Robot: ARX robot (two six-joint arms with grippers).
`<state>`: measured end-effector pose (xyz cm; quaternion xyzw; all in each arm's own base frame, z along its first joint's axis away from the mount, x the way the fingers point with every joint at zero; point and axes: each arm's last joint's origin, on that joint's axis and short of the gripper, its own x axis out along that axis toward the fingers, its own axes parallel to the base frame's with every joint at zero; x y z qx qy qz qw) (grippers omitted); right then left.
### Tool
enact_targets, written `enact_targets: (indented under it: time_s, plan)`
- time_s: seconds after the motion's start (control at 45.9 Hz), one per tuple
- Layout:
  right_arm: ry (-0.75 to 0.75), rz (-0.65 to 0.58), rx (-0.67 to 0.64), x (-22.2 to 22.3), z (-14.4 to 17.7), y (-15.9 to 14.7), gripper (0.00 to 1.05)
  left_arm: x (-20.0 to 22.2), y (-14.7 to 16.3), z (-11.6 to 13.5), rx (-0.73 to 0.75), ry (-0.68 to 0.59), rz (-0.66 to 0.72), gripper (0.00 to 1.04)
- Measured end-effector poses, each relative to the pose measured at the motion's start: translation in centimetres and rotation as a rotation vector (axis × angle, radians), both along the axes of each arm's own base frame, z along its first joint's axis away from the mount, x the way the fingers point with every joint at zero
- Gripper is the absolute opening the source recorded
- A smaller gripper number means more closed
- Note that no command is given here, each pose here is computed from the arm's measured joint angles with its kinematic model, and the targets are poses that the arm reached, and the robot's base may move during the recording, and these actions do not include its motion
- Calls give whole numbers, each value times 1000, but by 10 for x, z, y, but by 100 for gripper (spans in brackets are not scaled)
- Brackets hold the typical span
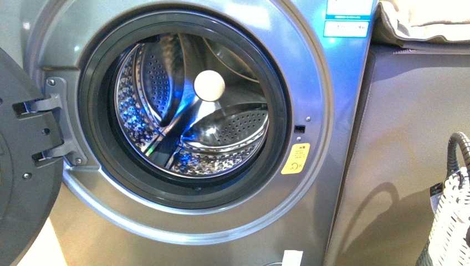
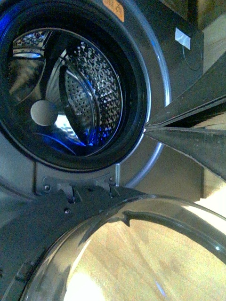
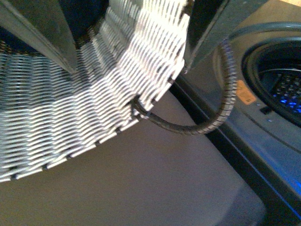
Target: Collect clothes from washing machine
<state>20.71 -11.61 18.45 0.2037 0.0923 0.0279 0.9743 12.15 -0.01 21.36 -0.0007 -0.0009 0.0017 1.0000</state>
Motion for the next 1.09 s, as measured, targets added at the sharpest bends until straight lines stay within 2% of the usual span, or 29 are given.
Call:
enact_targets:
  time_s: [0.087,0.153,0.349,0.523,0.545,0.567,0.632,0.697,0.785,1.046,1.09]
  plan:
    - [-59,56,36,-10,23,13,90,-3,0,-11,0,8,-6,4]
    - [-110,83,41,-17,35,23,99,-4,0,-15,0,7,-5,4]
    - [-330,169,-62,-46,68,61,97,-8,0,-24,0,0,-5,4]
    - [-491,222,-125,-72,77,89,97,-11,0,-30,0,1,-5,4]
    - [-491,199,-136,-74,77,92,95,-11,0,-31,0,0,-5,4]
    - [-430,89,-151,-79,78,99,88,-12,0,-32,0,0,-5,4]
    - [-278,-32,-260,-88,63,112,74,-13,0,-34,0,1,-5,4]
    - [-202,-54,-329,-92,47,115,61,-18,0,-37,0,13,-5,4]
    - [-175,-63,-373,-92,34,115,47,-22,0,-42,0,22,-6,4]
    - [-182,-58,-403,-97,15,116,3,-24,0,-47,0,-2,-6,4]
    - [-180,-57,-407,-98,12,116,2,-24,0,-47,0,-2,-5,4]
